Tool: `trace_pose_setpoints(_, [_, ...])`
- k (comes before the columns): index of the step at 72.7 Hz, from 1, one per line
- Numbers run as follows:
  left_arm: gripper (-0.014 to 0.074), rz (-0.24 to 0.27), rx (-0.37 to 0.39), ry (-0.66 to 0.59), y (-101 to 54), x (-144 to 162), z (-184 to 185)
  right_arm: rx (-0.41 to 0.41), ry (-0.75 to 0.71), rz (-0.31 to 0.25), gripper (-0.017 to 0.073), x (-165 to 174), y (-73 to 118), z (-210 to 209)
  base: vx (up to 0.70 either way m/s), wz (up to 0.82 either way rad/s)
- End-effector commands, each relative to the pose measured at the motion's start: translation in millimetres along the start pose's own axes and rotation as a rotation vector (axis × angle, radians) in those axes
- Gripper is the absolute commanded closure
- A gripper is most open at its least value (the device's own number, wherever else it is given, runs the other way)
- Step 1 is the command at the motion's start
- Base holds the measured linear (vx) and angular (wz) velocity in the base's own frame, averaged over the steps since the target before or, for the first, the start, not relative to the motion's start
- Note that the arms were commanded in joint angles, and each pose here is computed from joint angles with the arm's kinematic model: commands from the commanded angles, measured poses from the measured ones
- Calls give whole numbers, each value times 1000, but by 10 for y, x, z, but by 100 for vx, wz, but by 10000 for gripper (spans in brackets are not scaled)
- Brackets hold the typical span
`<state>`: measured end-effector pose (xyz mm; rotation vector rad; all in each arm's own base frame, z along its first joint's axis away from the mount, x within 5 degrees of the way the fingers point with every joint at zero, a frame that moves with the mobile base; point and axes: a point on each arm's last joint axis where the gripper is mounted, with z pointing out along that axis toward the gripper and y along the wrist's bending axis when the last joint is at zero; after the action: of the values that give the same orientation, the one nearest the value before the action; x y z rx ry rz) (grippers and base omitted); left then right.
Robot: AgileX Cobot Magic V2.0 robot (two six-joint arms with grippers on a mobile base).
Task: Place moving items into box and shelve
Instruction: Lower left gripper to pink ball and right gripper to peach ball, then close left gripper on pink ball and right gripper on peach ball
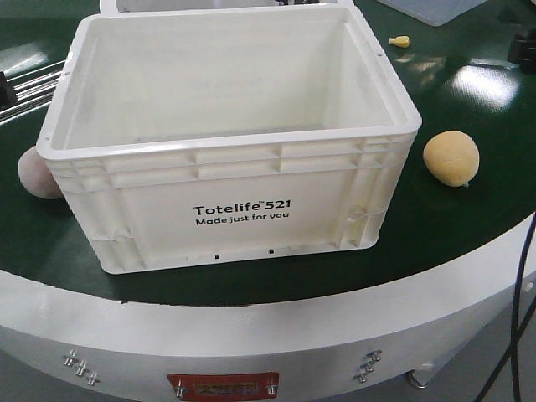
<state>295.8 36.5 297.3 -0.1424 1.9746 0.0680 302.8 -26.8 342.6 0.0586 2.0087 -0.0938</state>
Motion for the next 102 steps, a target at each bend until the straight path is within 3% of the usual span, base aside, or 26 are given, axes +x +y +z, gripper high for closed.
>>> trace_pose_setpoints(1, [32, -12, 10, -144, -15, -324, 0, -2, -115, 9, -34, -203, -5, 23, 0, 0])
trace_pose_setpoints(19, [60, -14, 4, -47, -11, -279, 394, -10, -2, 30, -34, 36, 15, 446, 0, 0])
trace_pose_setpoints(44, [64, -20, -1, 106, -4, 130, 834, -16, 112, 59, -25, 373, 40, 900, 0, 0])
trace_pose_setpoints(63, [64, -20, -2, 153, -2, 268, 955, -18, 191, 94, 19, 599, 56, 1124, 0, 0])
trace_pose_setpoints(91, [64, -20, -2, 161, -1, 292, 976, -16, 274, 99, 39, 891, 71, 1381, 0, 0])
trace_pose_setpoints(102, [64, -20, -2, 161, -1, 292, 976, -14, 296, 129, 50, 971, 77, 1443, 0, 0])
